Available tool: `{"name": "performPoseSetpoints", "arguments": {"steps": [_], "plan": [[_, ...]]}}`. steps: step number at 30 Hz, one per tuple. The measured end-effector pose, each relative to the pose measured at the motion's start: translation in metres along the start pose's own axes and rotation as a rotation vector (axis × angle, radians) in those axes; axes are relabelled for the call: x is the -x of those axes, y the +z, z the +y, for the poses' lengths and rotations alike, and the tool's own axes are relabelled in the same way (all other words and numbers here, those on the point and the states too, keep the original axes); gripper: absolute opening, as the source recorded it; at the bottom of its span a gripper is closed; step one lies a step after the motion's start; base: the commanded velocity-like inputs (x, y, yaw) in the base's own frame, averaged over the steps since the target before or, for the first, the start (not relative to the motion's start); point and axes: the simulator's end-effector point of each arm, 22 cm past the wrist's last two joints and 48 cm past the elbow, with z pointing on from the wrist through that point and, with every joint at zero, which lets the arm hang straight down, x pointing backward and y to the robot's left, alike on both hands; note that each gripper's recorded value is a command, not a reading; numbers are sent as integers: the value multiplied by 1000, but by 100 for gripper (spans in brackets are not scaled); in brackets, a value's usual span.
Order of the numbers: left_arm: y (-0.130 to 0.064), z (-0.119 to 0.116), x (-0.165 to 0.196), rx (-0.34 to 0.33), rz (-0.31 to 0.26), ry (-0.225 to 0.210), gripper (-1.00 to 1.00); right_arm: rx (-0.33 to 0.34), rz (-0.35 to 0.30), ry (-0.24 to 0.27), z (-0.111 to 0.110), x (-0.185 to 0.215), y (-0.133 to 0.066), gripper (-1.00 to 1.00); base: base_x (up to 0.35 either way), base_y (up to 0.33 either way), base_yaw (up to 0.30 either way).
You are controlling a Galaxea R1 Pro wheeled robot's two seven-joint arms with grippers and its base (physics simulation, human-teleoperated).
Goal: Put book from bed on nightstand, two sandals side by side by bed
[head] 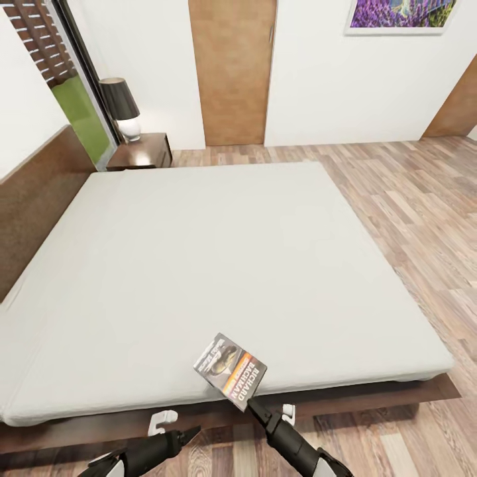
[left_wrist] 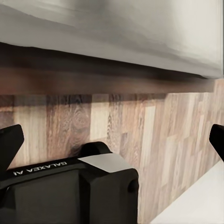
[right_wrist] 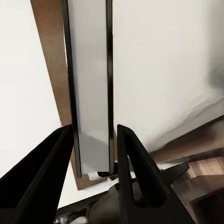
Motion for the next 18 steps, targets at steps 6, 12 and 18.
{"name": "performPoseSetpoints", "arguments": {"steps": [6,12,18], "plan": [[-6,-6,0,-8,3,5,100,48,14,-97,6,48,-68,-100,0,0,0],[-13,-28,-2,-89,7,10,100,-13,62,-151,-3,91,-155,-100,0,0,0],[-19,-36,-3,-109,11,14,100,-129,166,-204,-19,93,-203,-100,0,0,0]]}}
